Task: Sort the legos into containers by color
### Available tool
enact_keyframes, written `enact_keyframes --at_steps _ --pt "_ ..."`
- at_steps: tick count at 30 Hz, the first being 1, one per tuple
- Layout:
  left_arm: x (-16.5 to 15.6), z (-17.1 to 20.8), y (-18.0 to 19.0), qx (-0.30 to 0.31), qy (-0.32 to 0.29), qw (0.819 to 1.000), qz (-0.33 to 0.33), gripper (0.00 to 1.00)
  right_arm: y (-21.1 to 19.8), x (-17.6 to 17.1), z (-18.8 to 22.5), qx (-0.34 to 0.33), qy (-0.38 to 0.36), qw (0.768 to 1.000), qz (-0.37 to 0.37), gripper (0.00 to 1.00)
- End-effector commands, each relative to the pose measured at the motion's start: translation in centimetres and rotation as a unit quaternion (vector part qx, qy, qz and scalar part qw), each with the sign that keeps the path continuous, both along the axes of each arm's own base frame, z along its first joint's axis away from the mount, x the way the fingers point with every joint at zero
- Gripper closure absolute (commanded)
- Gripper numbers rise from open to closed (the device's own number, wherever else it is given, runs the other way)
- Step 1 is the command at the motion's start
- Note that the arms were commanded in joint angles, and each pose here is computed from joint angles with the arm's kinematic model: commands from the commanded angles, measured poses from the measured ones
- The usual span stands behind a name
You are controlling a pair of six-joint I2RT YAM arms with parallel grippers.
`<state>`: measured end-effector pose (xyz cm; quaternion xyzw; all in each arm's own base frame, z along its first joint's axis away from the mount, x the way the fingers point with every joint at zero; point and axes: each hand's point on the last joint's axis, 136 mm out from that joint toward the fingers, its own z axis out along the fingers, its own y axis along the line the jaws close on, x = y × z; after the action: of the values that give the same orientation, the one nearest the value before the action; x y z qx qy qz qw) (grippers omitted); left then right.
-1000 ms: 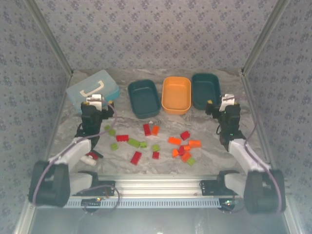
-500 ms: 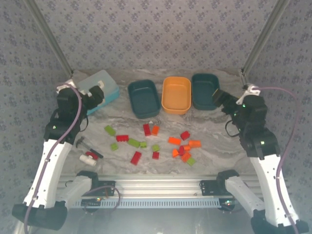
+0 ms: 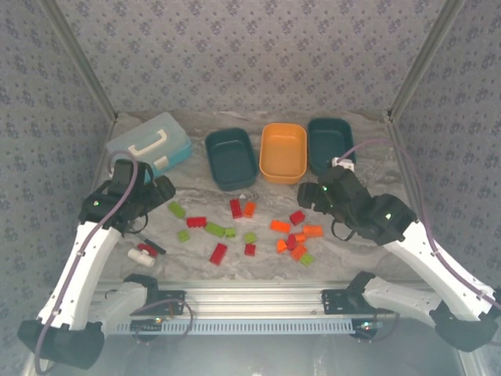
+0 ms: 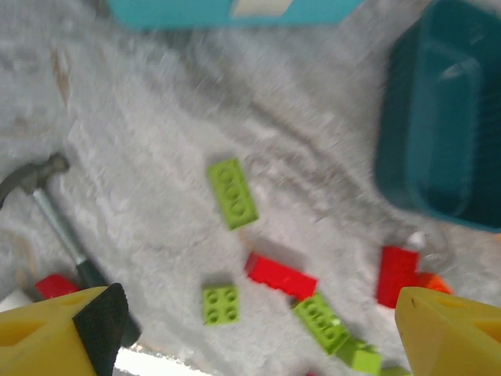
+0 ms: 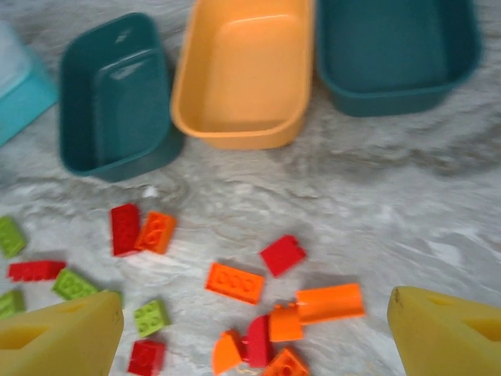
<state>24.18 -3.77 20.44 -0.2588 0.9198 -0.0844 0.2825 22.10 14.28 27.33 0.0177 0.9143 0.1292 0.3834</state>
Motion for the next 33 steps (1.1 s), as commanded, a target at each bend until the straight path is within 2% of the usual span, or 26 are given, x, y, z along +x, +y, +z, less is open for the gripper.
enact_keyframes --at_steps 1,4,6,13,16,25,33 --pt "-0.3 -5.1 -0.6 -0.043 0.076 0.994 0.059 0.13 6.5 -1.0 0.2 0.053 -0.035 0.987 0.145 0.09" --pt "0.8 -8.0 -1.1 -0.060 0.107 0.988 0.091 0.16 11.6 -3.3 0.5 0.089 -0.059 0.959 0.263 0.07" --pt "1.7 -9.5 -1.3 -0.064 0.117 0.985 0.106 0.18 13.2 -3.9 -0.1 0.078 -0.061 0.952 0.290 0.07" --pt "4.5 -13.2 -0.4 -0.025 0.160 0.976 0.148 0.19 16.7 -5.7 -1.1 0.052 -0.071 0.941 0.327 0.07" --pt "5.3 -14.5 0.0 -0.003 0.182 0.971 0.158 0.23 17.5 -6.4 -1.3 0.052 -0.070 0.936 0.341 0.07" --pt "7.8 -15.1 -0.5 0.013 0.179 0.971 0.157 0.23 17.0 -6.4 -1.6 0.039 -0.079 0.938 0.336 0.07" --pt "7.5 -16.7 -1.0 0.016 0.200 0.967 0.158 0.26 16.9 -6.0 -2.5 0.034 -0.069 0.942 0.327 0.08"
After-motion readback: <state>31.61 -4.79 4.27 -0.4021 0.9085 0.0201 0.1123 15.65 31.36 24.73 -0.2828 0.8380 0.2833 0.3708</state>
